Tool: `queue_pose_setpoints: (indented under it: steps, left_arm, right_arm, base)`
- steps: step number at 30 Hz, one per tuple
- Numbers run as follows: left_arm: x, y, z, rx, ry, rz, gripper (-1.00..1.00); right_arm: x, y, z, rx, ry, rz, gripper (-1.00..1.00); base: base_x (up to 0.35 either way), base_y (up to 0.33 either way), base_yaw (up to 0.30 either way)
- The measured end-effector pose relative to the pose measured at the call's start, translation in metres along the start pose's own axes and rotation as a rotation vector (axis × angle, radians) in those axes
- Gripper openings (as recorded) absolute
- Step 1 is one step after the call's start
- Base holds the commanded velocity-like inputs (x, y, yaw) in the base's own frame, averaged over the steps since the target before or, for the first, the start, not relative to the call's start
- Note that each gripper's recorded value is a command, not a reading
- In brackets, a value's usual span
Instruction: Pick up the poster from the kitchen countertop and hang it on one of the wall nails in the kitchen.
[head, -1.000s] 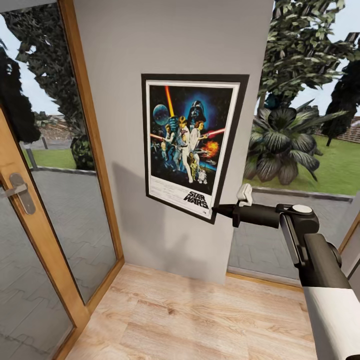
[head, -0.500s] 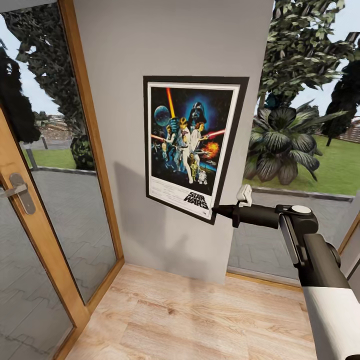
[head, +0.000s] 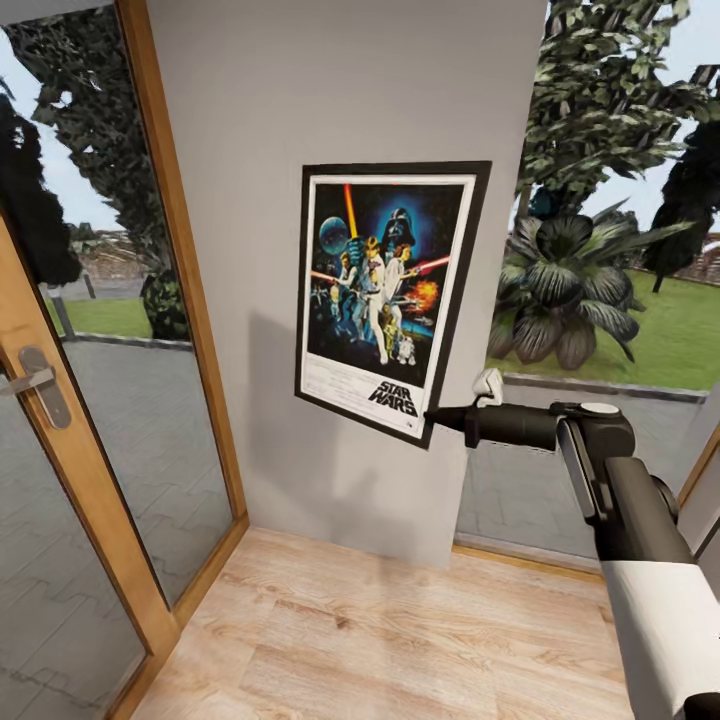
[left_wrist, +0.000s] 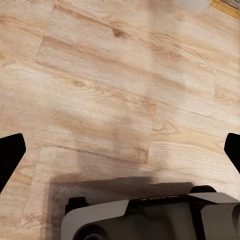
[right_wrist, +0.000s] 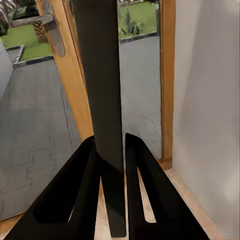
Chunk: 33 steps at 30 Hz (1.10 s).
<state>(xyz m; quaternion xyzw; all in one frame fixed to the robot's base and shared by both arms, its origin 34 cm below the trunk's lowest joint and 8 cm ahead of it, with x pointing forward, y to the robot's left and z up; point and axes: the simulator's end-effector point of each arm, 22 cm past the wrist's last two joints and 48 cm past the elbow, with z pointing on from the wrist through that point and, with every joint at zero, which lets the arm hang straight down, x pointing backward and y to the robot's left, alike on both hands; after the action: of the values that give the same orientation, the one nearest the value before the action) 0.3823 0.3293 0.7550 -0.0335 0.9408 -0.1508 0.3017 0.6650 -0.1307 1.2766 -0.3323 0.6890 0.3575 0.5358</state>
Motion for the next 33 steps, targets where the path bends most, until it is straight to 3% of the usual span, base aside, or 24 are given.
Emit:
queue_pose_setpoints:
  steps: [12, 18, 33]
  left_arm:
    - [0.0, 0.0, 0.0, -0.001, -0.001, 0.0, 1.0]
    - [0.0, 0.0, 0.0, -0.001, -0.001, 0.0, 1.0]
    - [0.0, 0.0, 0.0, -0.001, -0.001, 0.0, 1.0]
  right_arm:
    - [-0.015, 0.01, 0.001, -0.058, 0.006, 0.017, -1.0]
    - [-0.013, 0.026, 0.017, -0.099, 0.055, -0.02, -1.0]
    - [-0.037, 0.026, 0.019, -0.1, 0.052, -0.054, -1.0]
  base:
    - [0.0, 0.0, 0.0]
    - [0.0, 0.0, 0.0]
    - [0.0, 0.0, 0.0]
